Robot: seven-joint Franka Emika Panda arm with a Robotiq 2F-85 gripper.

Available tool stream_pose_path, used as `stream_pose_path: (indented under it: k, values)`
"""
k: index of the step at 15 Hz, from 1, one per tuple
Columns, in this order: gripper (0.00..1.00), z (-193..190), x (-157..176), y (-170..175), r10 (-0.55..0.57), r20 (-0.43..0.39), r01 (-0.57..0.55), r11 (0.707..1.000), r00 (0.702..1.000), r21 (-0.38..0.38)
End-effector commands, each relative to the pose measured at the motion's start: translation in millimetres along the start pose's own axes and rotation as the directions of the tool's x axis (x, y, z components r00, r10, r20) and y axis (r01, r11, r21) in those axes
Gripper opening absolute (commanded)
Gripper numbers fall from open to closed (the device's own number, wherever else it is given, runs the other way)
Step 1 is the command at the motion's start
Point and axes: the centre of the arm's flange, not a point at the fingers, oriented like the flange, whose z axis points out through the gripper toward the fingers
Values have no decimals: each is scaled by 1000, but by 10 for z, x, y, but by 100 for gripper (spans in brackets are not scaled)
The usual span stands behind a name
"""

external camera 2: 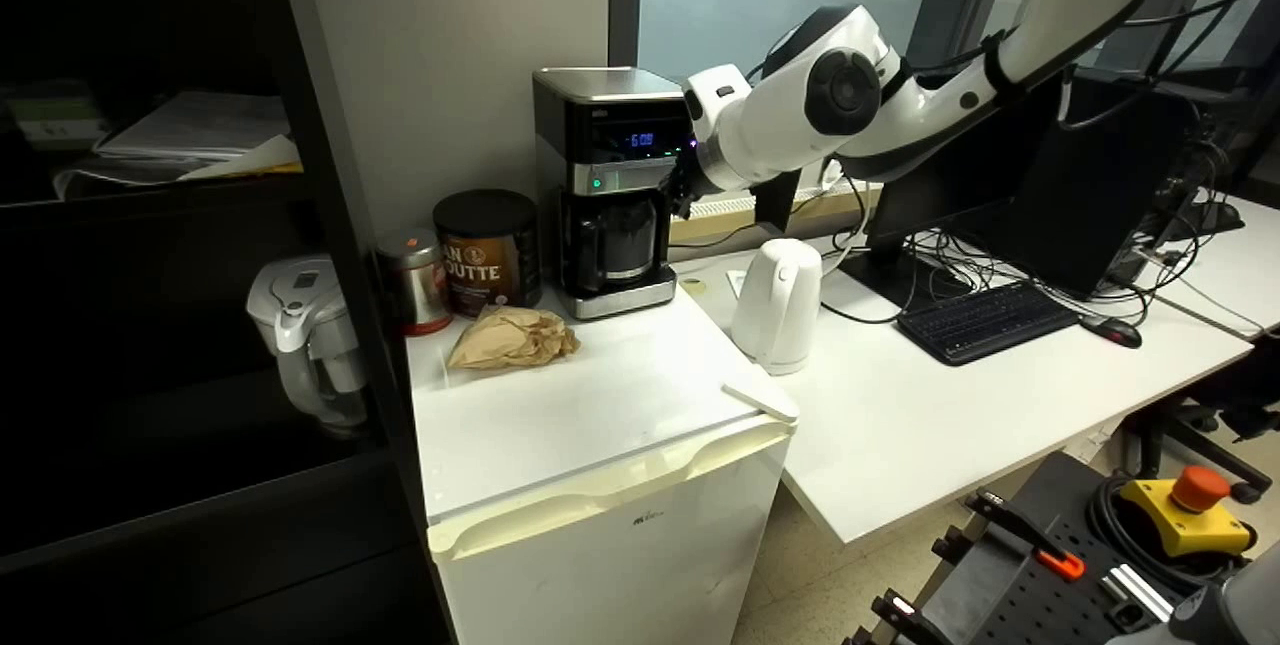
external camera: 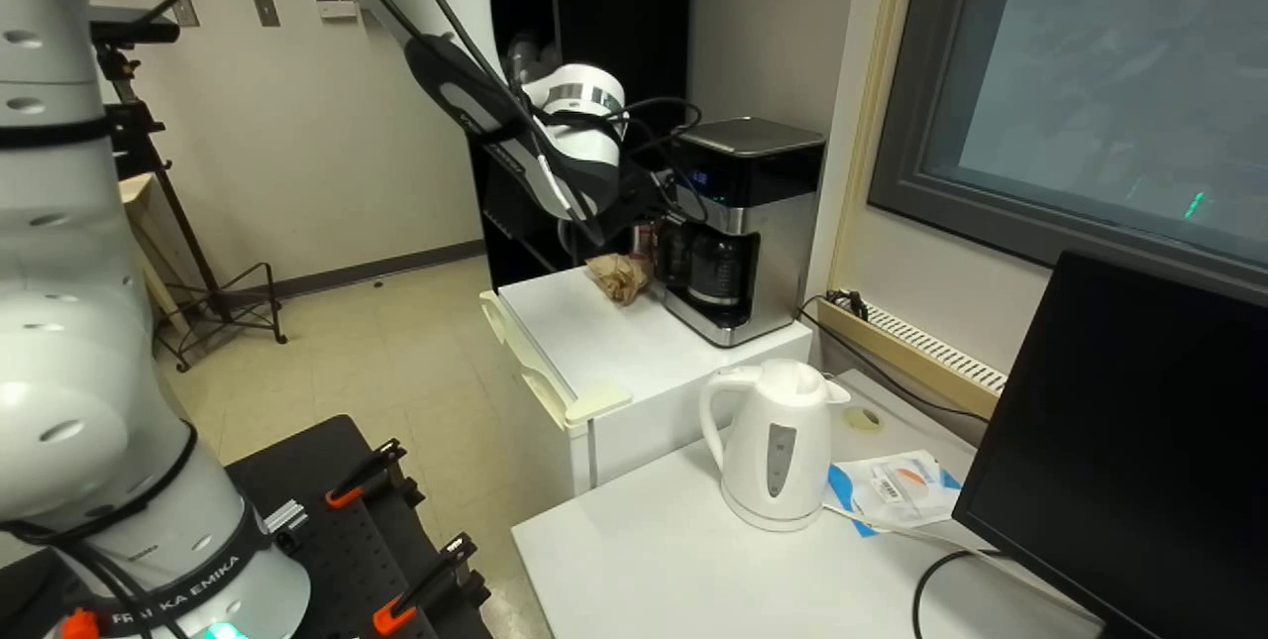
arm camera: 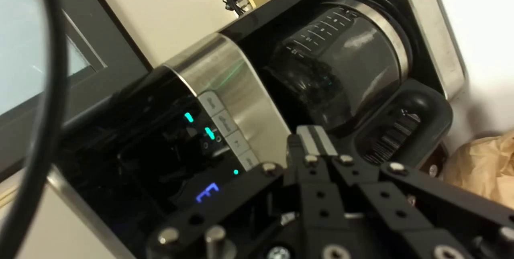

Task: Press a button on the coffeemaker.

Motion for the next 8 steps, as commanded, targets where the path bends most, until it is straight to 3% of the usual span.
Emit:
stream_pose_path:
  k: [1,8]
  values:
    - [0,-371,-103,-172,-65,-31,65,998,997,-3]
    - [0,-838,-245,-429,-175,-61,174,985,983,-12]
